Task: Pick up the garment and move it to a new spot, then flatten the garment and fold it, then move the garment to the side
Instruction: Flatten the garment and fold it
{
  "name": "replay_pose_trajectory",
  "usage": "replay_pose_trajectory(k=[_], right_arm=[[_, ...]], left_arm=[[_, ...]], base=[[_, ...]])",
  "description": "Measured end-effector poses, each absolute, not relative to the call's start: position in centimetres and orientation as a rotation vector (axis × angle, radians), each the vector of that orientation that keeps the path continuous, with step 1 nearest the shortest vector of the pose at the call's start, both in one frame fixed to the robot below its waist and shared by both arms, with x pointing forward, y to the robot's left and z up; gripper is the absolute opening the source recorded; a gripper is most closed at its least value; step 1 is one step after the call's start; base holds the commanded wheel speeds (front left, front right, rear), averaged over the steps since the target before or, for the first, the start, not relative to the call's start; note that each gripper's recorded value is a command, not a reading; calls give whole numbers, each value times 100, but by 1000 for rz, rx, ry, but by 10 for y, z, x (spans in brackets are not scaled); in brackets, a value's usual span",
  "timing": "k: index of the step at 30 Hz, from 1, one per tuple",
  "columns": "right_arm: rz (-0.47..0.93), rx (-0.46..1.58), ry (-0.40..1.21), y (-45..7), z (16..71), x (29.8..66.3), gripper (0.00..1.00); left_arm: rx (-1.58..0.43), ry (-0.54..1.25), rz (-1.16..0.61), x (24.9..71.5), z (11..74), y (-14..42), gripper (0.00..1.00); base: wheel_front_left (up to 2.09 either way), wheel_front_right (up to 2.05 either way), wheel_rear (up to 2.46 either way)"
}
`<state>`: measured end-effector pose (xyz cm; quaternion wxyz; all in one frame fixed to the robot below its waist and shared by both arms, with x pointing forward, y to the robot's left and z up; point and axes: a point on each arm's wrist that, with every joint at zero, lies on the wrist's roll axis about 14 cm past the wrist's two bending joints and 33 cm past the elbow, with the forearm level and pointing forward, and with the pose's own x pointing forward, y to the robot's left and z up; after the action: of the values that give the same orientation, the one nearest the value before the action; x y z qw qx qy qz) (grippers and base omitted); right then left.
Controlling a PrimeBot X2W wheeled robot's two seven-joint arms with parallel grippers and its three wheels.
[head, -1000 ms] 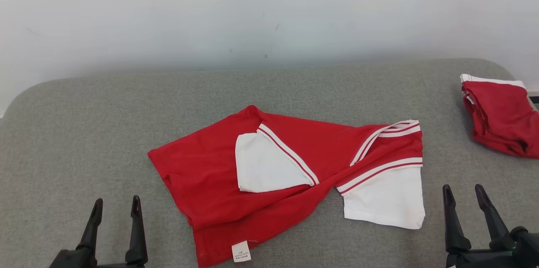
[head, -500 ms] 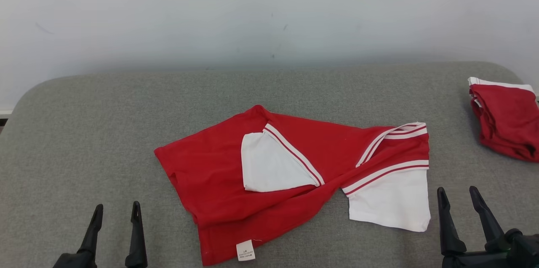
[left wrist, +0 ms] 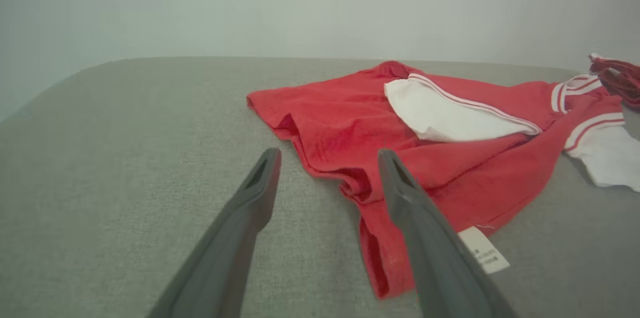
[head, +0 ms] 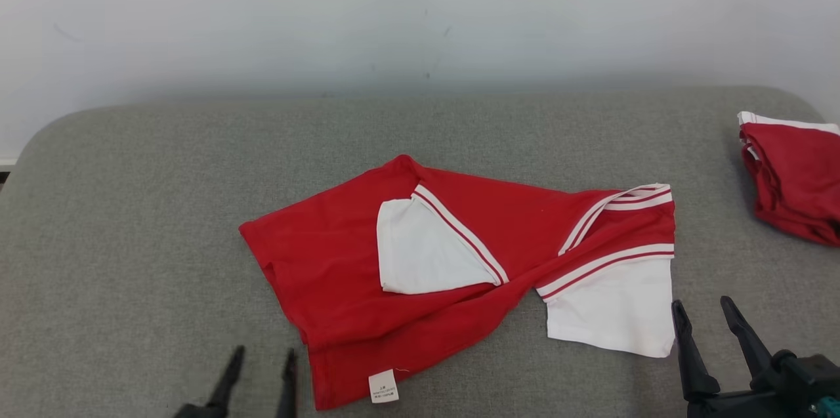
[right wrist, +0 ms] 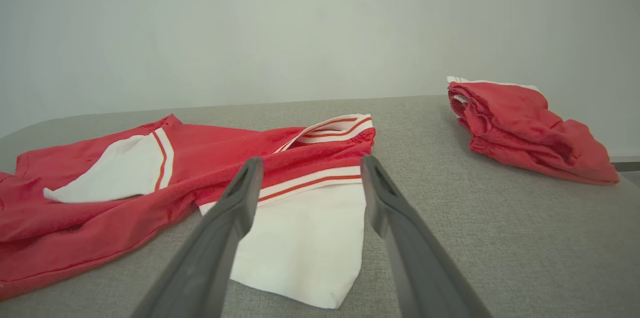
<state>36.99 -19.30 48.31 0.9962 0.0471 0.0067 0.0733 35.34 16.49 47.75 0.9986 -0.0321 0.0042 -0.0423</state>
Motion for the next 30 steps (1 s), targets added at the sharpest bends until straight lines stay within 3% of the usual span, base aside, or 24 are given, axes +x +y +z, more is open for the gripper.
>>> replay_pose_trajectory(k=[11,26,28,29,30], right_arm=[[127,67,203,-205,427,381,100],[79,103,372,-203,377,387,100],[71,117,389,-202,372,386,100],[67,125,394,-201,370,386,100],[66,138,401,-198,368,385,89]], left_arm=[[-112,226,-247,338,414,111,100],[-159,278,-277,358,401,94,100],[-161,278,-288,358,401,90,81],[-161,276,-292,359,401,89,50],[-162,275,-293,359,402,88,43]], base=[[0,0,0],[0,0,0],[0,0,0],[0,0,0],[0,0,0]])
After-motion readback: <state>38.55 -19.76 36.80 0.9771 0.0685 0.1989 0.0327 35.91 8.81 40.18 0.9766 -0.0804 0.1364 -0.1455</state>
